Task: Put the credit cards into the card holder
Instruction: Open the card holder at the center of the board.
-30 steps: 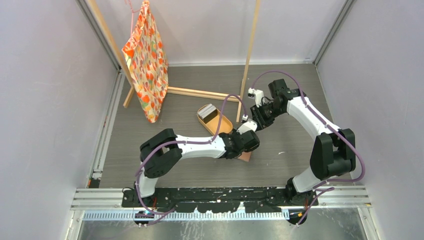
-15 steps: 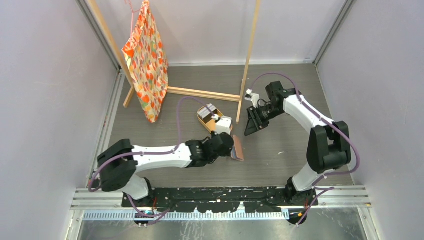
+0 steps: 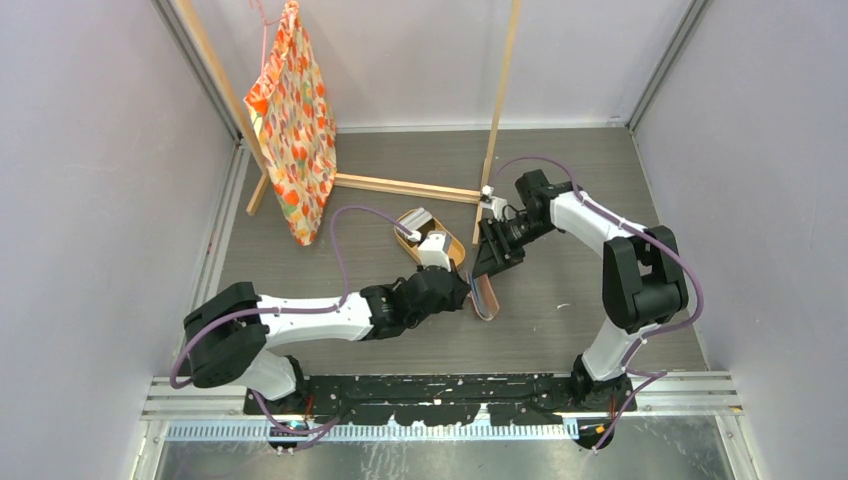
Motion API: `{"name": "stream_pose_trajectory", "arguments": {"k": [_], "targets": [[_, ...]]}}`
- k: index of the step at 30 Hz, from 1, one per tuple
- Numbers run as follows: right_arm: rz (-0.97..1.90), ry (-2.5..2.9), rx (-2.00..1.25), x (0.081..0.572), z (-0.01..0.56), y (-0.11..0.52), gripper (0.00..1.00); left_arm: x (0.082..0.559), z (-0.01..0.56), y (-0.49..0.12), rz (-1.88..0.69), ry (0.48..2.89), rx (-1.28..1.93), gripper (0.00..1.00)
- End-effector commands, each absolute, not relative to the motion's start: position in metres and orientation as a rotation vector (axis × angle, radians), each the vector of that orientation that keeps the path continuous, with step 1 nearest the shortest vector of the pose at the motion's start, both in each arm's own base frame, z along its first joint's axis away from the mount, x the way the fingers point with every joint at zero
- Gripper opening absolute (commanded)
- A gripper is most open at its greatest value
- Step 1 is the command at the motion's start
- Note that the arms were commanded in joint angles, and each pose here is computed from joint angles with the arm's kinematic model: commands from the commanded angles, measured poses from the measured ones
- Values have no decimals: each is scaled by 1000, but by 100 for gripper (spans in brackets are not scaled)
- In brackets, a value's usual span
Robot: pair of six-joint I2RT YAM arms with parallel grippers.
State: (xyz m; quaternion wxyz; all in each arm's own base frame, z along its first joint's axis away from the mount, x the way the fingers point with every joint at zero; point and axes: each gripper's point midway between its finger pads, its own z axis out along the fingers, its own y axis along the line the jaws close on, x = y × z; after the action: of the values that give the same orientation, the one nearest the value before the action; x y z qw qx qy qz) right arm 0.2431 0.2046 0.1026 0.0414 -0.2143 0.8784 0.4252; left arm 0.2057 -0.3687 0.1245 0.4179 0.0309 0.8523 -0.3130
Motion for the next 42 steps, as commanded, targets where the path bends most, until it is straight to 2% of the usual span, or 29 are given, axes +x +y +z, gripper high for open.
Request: {"name": "stream_pose_trajectory", "arguments": {"k": [1,6,14,22,25,27,29,32,34,38,42], "targets": [[1171,2694,-729,243,99,211,64,209,155,-381,-924,2047,19,0],[978,2746,-748,251,86,199,63,210,153,-375,-899,2052,15,0],[993,2740,-799,246,90,197,57,207,138,-363,-875,2079,-4,0],[833,2809,-798,253,73,182,24,204,128,-346,-839,2099,-16,0],[728,2817,-789,260,70,173,16,201,123,-339,-829,2104,-23,0],[667,2814,-791,265,69,167,14,200,121,-333,-821,2106,-31,0],[799,2774,-810,258,81,177,20,199,120,-329,-824,2105,-35,0],[1163,2656,-879,232,112,207,41,199,127,-331,-869,2082,-32,0],[1287,2602,-915,221,124,219,50,199,135,-336,-901,2063,-17,0],[1284,2610,-955,214,119,229,63,197,148,-349,-952,2044,18,0],[1142,2659,-942,220,104,231,67,198,153,-357,-973,2040,36,0]]}}
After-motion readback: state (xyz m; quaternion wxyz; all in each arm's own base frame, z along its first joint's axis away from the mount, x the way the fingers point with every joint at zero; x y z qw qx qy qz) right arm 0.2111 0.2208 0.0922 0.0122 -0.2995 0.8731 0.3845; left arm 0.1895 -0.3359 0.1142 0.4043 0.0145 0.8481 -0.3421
